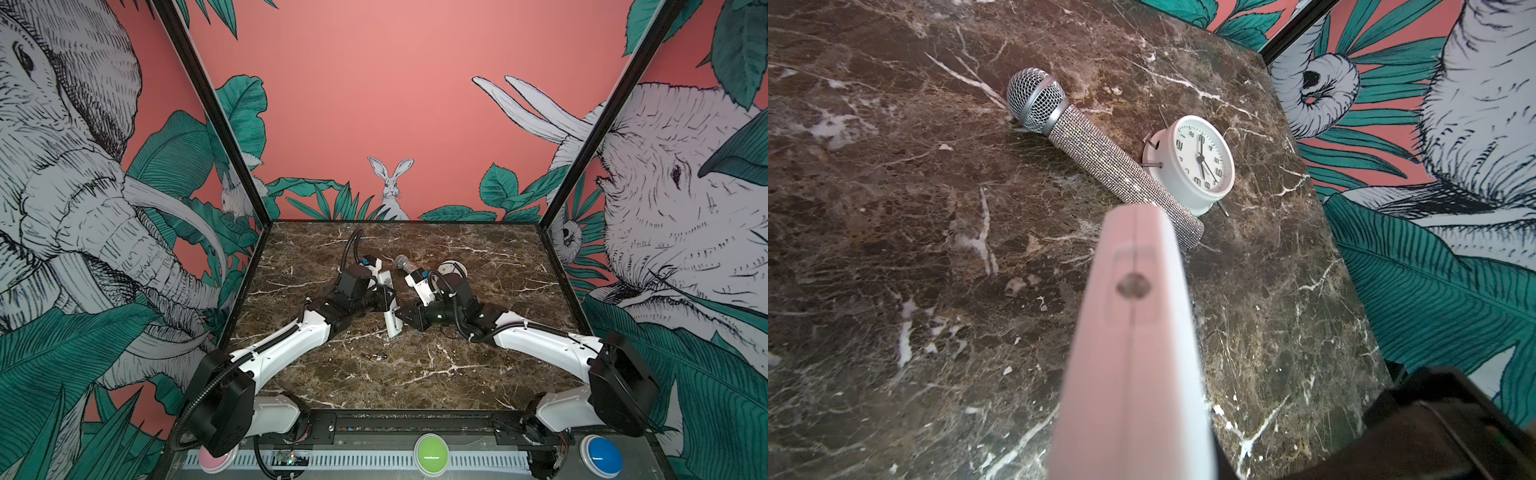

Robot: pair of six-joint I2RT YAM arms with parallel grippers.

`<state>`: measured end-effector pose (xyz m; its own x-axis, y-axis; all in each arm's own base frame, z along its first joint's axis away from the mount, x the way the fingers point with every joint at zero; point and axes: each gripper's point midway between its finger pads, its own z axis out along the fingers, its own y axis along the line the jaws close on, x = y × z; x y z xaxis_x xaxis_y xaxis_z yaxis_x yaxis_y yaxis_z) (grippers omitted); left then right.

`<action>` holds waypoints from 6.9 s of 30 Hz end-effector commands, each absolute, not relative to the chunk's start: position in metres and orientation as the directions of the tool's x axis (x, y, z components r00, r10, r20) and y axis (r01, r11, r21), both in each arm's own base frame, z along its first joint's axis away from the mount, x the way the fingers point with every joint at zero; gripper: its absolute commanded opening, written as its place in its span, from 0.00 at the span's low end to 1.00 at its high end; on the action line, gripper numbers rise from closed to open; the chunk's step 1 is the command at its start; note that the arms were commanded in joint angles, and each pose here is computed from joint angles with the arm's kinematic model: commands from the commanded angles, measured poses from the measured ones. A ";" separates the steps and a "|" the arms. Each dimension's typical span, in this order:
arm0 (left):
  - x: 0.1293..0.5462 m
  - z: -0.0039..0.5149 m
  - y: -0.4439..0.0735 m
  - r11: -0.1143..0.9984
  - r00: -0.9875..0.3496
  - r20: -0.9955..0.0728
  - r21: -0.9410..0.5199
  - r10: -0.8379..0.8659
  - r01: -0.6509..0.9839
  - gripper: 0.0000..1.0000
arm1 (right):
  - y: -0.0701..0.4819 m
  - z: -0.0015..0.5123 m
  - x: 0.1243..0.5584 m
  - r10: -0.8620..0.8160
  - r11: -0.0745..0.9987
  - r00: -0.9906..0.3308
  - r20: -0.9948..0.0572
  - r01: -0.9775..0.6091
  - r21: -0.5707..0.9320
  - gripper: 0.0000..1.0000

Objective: Load the batteries into the remote control
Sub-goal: 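Release the remote with the right gripper and draw it back, then move the right gripper down over the two batteries on the table, then close the right gripper on the battery nearest the robot, then lift the battery with the right gripper toward the held remote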

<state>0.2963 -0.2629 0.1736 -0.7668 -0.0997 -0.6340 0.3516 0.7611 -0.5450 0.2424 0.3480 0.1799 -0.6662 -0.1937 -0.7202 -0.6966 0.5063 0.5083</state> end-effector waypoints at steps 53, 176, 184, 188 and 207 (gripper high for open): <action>0.296 0.180 -0.217 0.687 -0.710 -0.689 -0.588 -0.148 0.427 0.00 | 0.242 0.072 0.241 -0.369 0.830 -0.803 -0.467 -0.511 0.222 0.50; 0.281 0.166 -0.130 0.579 -0.729 -0.557 -0.769 -0.398 0.272 0.00 | 0.308 0.012 0.189 -0.659 0.718 -0.698 -0.279 -0.695 0.042 0.23; 0.282 0.165 -0.132 0.574 -0.731 -0.557 -0.770 -0.394 0.277 0.00 | 0.312 0.016 0.200 -0.688 0.700 -0.669 -0.282 -0.714 -0.015 0.35; 0.281 0.165 -0.131 0.580 -0.730 -0.561 -0.766 -0.390 0.278 0.00 | 0.319 0.017 0.204 -0.694 0.690 -0.659 -0.289 -0.723 -0.010 0.35; 0.278 0.161 -0.131 0.603 -0.733 -0.569 -0.749 -0.373 0.274 0.00 | 0.320 0.008 0.206 -0.714 0.677 -0.653 -0.252 -0.736 -0.010 0.18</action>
